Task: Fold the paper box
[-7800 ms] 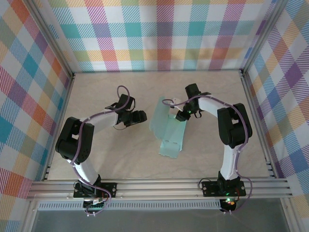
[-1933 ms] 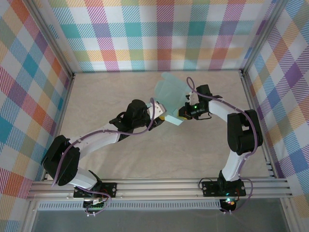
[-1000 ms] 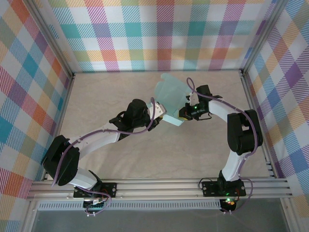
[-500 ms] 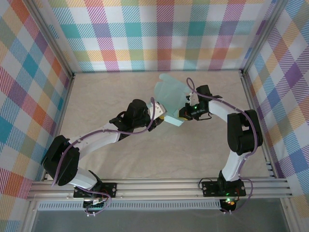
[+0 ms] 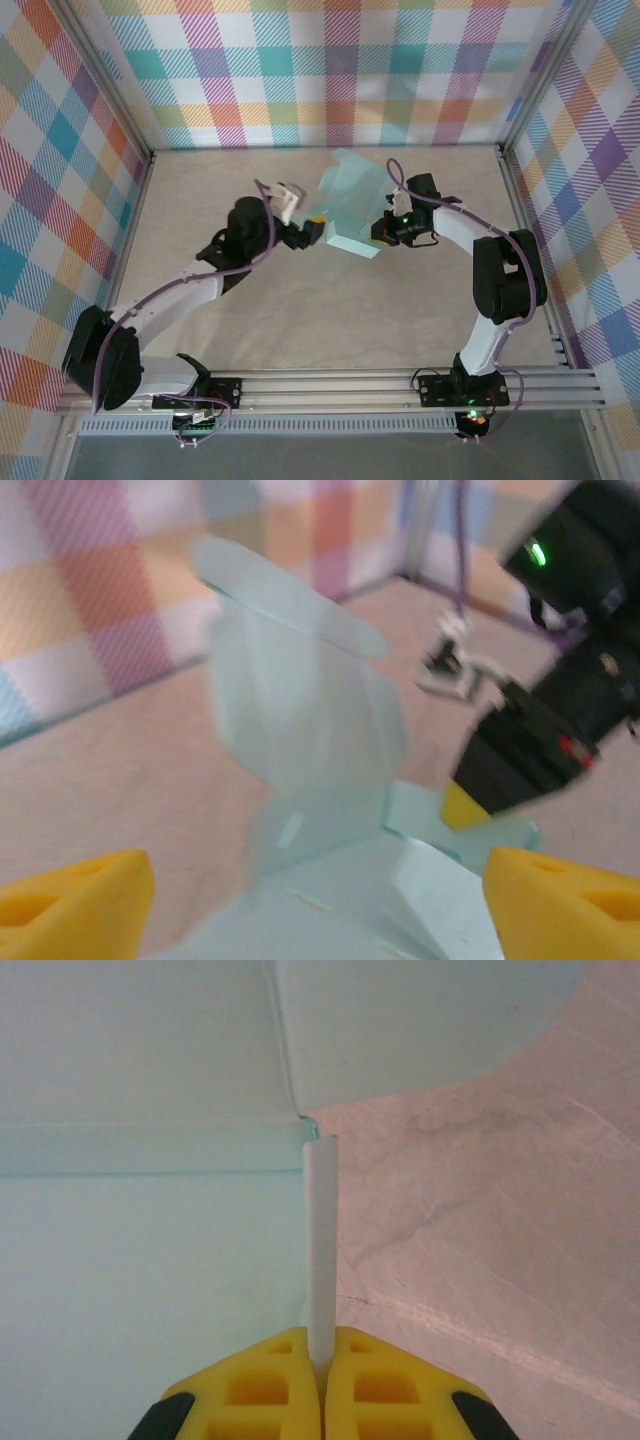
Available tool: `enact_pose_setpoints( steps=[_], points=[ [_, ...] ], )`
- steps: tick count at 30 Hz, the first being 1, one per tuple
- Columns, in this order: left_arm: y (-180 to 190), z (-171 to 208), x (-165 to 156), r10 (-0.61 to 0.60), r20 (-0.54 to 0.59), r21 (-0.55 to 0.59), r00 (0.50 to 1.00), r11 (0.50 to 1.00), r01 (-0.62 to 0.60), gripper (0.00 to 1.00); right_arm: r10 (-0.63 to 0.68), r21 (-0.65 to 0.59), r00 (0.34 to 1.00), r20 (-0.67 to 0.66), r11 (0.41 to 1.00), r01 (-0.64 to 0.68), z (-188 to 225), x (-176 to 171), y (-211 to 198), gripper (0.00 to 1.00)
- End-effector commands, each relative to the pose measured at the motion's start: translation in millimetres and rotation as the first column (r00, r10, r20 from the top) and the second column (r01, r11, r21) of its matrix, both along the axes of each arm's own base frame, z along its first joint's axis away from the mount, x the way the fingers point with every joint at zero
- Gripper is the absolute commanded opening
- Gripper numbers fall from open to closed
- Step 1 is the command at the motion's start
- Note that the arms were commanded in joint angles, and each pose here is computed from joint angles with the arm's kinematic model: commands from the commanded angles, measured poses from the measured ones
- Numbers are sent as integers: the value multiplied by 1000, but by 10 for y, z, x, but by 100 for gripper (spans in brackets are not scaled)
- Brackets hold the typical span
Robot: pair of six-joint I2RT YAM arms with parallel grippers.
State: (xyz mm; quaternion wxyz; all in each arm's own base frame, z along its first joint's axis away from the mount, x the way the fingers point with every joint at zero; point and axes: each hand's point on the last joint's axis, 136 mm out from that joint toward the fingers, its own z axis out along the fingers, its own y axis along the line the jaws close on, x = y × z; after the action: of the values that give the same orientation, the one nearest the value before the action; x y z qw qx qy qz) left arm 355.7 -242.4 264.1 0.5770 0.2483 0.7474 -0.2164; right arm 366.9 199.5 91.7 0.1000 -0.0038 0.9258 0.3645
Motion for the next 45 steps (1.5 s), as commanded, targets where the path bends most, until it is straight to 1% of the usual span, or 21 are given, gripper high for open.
enact_pose_setpoints(
  steps=[1,4,6,8,10,11,13,16,19,22,25,28,34,38,42,45],
  points=[
    [294,341,78,45,2,-153,999,987,-44,88,52,29,997,50,998,-54,130,-42,68,0],
    [502,352,188,45,3,-164,999,985,-44,92,93,27,993,77,995,-95,149,-57,78,0],
    [602,288,301,31,-36,-155,999,987,-36,92,132,10,986,97,991,-134,144,-81,67,0],
    [628,200,383,-14,-76,-141,997,990,3,92,177,-13,976,126,984,-177,158,-103,49,0],
    [557,57,406,-97,-128,-92,987,992,85,88,211,-29,966,152,977,-209,176,-124,36,0],
    [483,-32,374,-158,-167,-67,973,987,149,84,223,-40,960,166,975,-220,190,-126,28,0],
    [365,-199,308,-269,-233,-30,934,962,270,79,243,-54,952,188,970,-237,227,-131,15,0],
    [239,-360,166,-390,-284,0,876,913,407,77,263,-66,944,202,965,-254,273,-144,6,0],
    [166,-533,34,-447,-316,43,837,874,484,77,278,-64,936,216,961,-271,320,-164,16,0],
    [96,-624,-31,-490,-351,30,798,846,533,77,290,-45,929,229,957,-288,379,-189,42,0],
    [-8,-671,-79,-526,-366,20,768,821,571,76,302,-2,924,234,951,-310,434,-234,94,0],
    [-100,-700,-118,-553,-377,3,743,802,598,75,304,14,923,235,949,-315,443,-254,111,0],
    [-215,-753,-138,-576,-405,-23,710,783,622,71,312,24,923,224,945,-326,416,-299,130,0],
    [-274,-794,-131,-579,-424,-26,697,777,629,65,314,6,923,222,946,-324,405,-298,120,0],
    [-314,-823,-142,-586,-443,-40,678,768,639,56,317,-4,923,220,946,-324,403,-303,112,0],
    [-329,-853,-140,-583,-455,-41,673,769,638,50,318,-9,922,220,946,-324,403,-306,111,0]
  ],
)
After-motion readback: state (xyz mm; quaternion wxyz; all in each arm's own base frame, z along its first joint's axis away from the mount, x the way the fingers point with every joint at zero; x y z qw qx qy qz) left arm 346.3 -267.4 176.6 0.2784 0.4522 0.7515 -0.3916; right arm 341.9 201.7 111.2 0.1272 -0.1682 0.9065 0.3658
